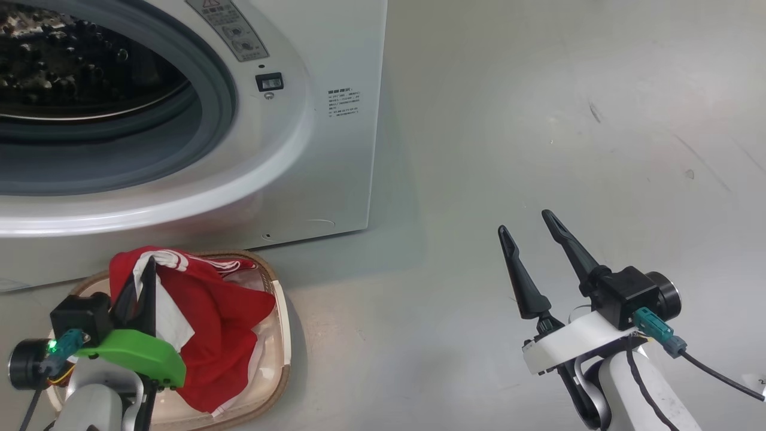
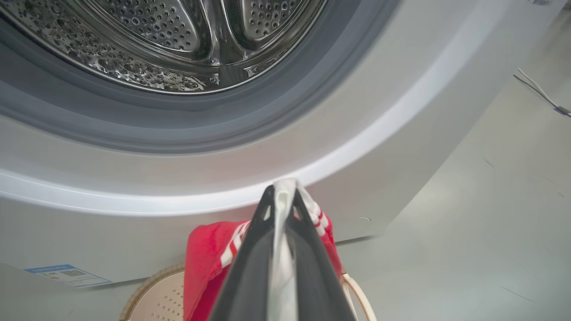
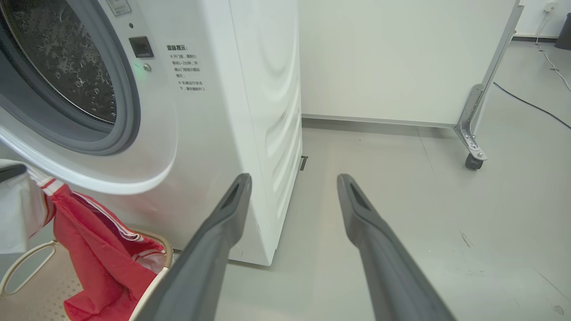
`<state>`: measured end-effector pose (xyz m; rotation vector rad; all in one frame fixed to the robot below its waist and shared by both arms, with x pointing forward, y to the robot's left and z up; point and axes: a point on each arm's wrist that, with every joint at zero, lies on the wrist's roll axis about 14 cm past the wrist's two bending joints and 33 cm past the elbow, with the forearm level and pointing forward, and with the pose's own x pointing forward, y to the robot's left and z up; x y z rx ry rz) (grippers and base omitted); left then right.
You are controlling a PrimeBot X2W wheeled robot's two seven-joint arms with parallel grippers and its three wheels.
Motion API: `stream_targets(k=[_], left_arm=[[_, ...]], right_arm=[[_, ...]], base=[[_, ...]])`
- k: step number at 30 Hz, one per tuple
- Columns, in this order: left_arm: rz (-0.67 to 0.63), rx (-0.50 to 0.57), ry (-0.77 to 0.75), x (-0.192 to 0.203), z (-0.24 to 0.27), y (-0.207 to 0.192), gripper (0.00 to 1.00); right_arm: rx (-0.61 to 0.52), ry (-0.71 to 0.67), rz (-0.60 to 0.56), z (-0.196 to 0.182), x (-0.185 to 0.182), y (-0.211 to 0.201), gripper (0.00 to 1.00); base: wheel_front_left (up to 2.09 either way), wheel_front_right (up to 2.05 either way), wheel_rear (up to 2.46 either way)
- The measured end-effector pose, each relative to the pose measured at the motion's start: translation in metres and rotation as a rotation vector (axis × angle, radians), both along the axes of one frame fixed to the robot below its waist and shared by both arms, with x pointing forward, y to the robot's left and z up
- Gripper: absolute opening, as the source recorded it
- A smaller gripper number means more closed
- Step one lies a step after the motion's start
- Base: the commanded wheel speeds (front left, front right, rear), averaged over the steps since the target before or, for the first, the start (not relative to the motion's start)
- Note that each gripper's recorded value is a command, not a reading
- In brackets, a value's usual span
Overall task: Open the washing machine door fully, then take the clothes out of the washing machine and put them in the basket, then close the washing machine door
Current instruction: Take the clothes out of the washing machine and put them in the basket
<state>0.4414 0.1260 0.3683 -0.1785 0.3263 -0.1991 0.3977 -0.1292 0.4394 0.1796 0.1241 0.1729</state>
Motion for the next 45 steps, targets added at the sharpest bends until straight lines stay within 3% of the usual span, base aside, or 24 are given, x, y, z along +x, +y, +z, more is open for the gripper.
stream_targets(k=[15, 24, 27, 39, 43, 44, 45], left_arm=[[0.099, -0.033, 0.239, -0.007, -0.072, 0.014, 0.00], [0.257, -0.033, 0.404, -0.033, -0.113, 0.046, 0.00], [0.318, -0.057, 0.430, -0.033, -0.119, 0.054, 0.00], [0.356, -0.065, 0.471, -0.031, -0.134, 0.058, 0.00], [0.361, -0.064, 0.488, -0.034, -0.137, 0.058, 0.91], [0.361, -0.064, 0.491, -0.035, -0.138, 0.058, 1.00], [0.362, -0.064, 0.492, -0.035, -0.138, 0.058, 1.00]], right_arm=[[-0.044, 0.057, -0.035, -0.023, 0.005, -0.015, 1.00], [-0.066, 0.079, -0.011, -0.034, 0.011, -0.013, 1.00], [-0.071, 0.086, 0.002, -0.039, 0.013, -0.010, 1.00], [-0.085, 0.095, 0.028, -0.047, 0.020, -0.004, 1.00], [-0.085, 0.091, 0.032, -0.047, 0.023, -0.003, 1.00], [-0.086, 0.088, 0.033, -0.046, 0.024, -0.002, 1.00], [-0.088, 0.084, 0.034, -0.045, 0.024, -0.002, 1.00]], base=[[0.00, 0.00, 0.00], [0.00, 0.00, 0.00], [0.00, 0.00, 0.00], [0.00, 0.00, 0.00], [0.00, 0.00, 0.00], [0.00, 0.00, 0.00], [0.00, 0.00, 0.00]])
